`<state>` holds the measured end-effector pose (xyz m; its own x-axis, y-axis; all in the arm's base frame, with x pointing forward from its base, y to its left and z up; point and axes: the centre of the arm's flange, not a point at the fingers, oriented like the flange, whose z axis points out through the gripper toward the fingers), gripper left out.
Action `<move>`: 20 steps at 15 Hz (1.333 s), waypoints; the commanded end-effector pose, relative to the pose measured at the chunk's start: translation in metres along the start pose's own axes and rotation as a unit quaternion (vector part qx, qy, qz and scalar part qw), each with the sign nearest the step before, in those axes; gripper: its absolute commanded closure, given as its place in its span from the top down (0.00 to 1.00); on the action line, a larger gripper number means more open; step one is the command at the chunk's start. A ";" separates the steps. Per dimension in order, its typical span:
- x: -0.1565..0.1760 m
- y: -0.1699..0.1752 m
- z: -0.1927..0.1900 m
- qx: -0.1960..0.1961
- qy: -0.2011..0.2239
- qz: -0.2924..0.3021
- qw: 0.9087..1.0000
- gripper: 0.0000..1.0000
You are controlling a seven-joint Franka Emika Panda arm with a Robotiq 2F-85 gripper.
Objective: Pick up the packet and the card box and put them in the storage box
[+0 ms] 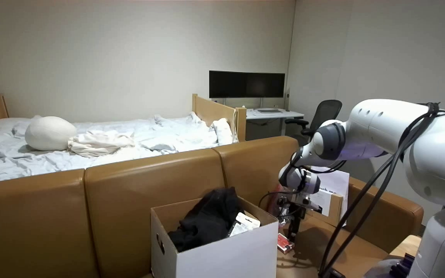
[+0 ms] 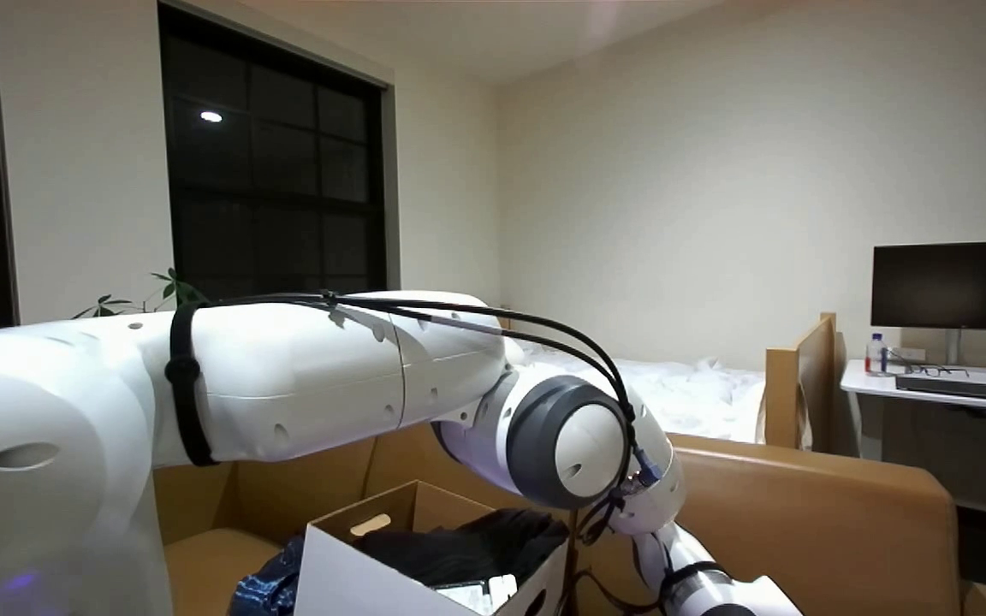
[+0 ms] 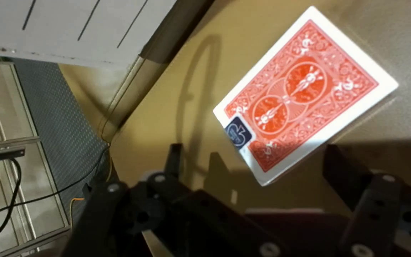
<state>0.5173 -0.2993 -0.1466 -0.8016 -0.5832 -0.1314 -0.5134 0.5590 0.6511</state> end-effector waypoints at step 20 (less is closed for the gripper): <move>-0.046 -0.037 0.043 0.102 0.021 0.213 0.972 1.00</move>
<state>0.5405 -0.2650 -0.1596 -0.9424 -0.3184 0.1027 -0.2229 0.8265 0.5170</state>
